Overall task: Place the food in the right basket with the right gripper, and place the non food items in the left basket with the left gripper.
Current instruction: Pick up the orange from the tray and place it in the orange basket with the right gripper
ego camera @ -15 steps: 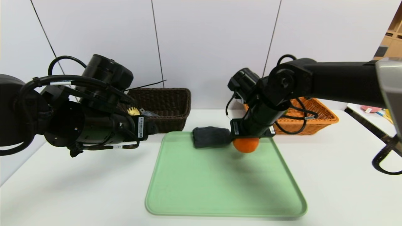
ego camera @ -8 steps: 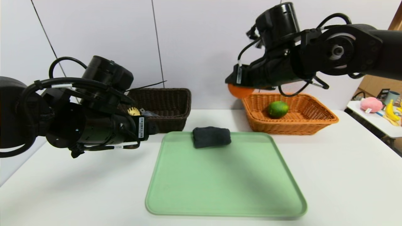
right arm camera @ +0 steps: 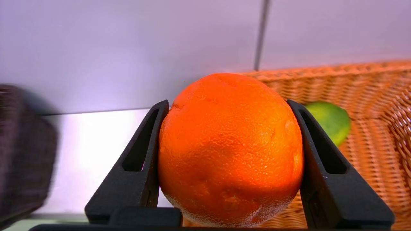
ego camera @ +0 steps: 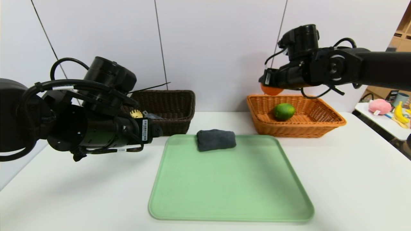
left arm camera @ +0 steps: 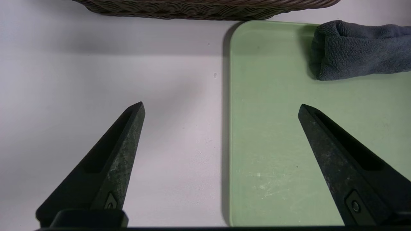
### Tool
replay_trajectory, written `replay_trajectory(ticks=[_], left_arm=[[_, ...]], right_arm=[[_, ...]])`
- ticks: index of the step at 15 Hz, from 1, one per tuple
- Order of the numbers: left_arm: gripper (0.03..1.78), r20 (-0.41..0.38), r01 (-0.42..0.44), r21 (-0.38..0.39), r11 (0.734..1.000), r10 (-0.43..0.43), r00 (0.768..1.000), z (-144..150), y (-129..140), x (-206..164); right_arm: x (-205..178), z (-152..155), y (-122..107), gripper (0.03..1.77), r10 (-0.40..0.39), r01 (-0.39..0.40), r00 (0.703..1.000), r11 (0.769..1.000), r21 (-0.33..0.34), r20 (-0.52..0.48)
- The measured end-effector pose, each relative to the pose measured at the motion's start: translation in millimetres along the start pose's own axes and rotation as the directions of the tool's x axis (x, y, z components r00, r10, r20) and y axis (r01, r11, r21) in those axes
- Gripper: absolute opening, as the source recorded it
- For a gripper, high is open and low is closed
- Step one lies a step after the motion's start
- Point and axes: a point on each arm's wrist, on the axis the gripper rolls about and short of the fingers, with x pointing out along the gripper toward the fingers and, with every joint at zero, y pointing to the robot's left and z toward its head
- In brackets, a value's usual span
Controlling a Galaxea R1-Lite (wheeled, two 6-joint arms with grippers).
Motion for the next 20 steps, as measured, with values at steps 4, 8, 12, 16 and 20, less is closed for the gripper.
replay_trajectory(ticks=[4, 8, 12, 16, 20], left_arm=[[1.69, 0.002, -0.002, 0.000, 1.000, 0.002, 1.000, 0.0, 1.0, -2.0], [1.69, 0.006, -0.001, -0.001, 1.000, 0.001, 1.000, -0.3, 2.0, -4.1], [1.69, 0.008, -0.001, -0.001, 1.000, 0.001, 1.000, -0.4, 2.2, -4.5], [1.69, 0.010, 0.000, -0.001, 1.000, 0.000, 1.000, -0.1, 2.5, -5.6], [1.69, 0.048, 0.037, -0.005, 0.999, -0.037, 0.998, 7.1, -3.1, -14.5]], right_arm=[[25.9, -18.5, -10.4, 1.13, -0.041, 0.041, 0.997, 0.999, -0.005, -0.063], [41.4, -29.7, -17.2, 1.13, -0.065, 0.064, 0.993, 0.998, -0.006, -0.101], [48.8, -36.7, -21.3, 1.31, -0.079, 0.078, 0.989, 0.997, -0.014, -0.124], [49.1, -36.1, -22.1, 1.47, -0.080, 0.081, 0.989, 0.997, 0.001, -0.122], [30.6, -17.4, -20.7, 1.57, -0.067, 0.070, 0.995, 0.997, 0.045, -0.071]])
